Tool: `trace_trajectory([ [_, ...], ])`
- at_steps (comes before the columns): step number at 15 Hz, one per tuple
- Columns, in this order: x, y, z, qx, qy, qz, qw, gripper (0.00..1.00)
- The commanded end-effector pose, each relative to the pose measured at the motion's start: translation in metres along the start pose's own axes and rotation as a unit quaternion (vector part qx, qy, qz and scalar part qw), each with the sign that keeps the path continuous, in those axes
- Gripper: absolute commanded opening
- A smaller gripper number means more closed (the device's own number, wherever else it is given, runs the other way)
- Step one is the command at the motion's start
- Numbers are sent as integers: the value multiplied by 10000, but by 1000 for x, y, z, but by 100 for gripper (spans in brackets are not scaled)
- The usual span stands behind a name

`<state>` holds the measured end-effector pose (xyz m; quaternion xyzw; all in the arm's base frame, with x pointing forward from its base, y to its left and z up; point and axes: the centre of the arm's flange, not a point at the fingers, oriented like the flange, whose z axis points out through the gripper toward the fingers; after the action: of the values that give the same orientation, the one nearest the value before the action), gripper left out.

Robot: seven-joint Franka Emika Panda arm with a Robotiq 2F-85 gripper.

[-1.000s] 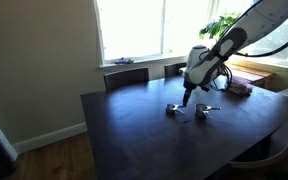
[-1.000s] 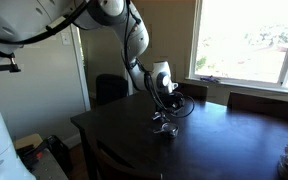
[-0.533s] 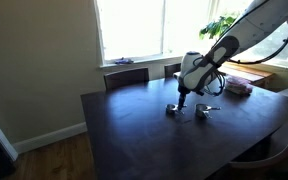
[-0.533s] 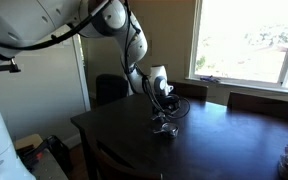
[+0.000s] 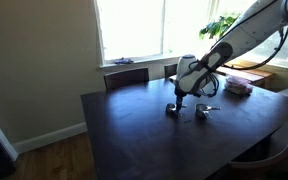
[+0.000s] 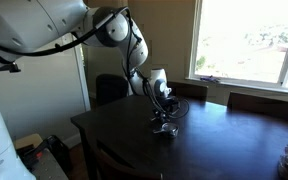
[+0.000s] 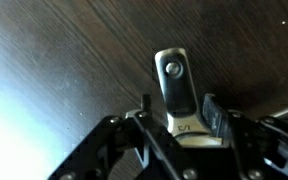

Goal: Pile up the silver pots

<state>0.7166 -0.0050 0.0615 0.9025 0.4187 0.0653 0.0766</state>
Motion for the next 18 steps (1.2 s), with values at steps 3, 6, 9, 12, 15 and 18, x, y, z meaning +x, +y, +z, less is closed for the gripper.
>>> trace_trajectory([
  [3, 6, 8, -1, 137, -85, -382, 9991, 15],
  [6, 6, 7, -1, 105, -93, -511, 9986, 12],
  [9, 4, 8, -4, 52, -101, -563, 9983, 4],
  [12, -2, 7, -11, -135, -140, -497, 9986, 7],
  [15, -13, 7, -21, -507, -94, -473, 9975, 8],
  [18, -22, 7, -31, -1074, 112, -396, 9934, 8],
])
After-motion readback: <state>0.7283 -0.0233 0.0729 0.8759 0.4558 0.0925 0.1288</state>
